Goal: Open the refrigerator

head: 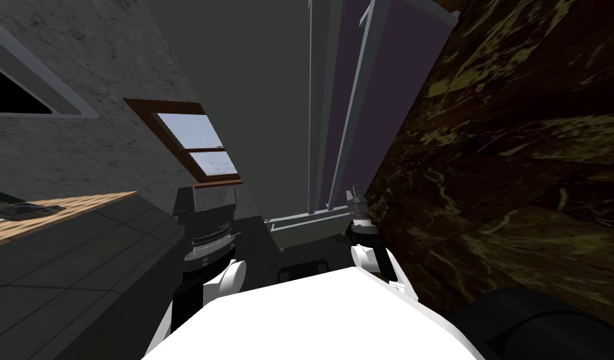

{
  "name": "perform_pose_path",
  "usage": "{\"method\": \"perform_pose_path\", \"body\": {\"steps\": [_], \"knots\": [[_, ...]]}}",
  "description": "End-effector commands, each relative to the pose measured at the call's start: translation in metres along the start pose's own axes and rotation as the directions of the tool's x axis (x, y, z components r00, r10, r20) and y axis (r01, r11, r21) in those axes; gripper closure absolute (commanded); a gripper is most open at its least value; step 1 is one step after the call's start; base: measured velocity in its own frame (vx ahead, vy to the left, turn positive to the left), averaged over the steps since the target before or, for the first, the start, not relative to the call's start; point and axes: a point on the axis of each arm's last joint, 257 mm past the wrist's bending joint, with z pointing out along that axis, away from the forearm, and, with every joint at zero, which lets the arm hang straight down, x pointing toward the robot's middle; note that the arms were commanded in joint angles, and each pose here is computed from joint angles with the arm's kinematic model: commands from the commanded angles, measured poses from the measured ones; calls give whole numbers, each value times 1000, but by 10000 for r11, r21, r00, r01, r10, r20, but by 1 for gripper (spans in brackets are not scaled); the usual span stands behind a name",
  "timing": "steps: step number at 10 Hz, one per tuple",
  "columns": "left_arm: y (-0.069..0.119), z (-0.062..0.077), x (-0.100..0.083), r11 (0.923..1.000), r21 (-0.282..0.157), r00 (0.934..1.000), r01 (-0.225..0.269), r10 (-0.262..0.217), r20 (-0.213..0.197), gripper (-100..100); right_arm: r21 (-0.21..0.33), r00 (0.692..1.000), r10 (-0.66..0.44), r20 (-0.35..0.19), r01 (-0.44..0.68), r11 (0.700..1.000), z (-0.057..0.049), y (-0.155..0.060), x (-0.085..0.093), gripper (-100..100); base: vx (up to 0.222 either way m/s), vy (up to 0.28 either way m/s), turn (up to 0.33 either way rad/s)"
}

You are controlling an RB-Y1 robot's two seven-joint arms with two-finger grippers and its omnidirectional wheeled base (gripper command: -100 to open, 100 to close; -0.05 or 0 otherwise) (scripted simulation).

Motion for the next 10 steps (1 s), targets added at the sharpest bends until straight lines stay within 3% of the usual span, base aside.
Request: {"method": "perform_pose_path", "body": {"steps": [1,9,10], "knots": [[0,0,0,10000,0,10000,0,0,0,0,0,10000,0,0,0,10000,0,0,0,0,0,0,0],[0,0,0,10000,4,10000,0,0,0,0,-4,10000,0,0,0,10000,0,0,0,0,0,0,0],[0,0,0,10000,4,10000,0,0,0,0,36,9972,-635,-389,637,9980,0,-3,5,-100,12,15,-1]]}}
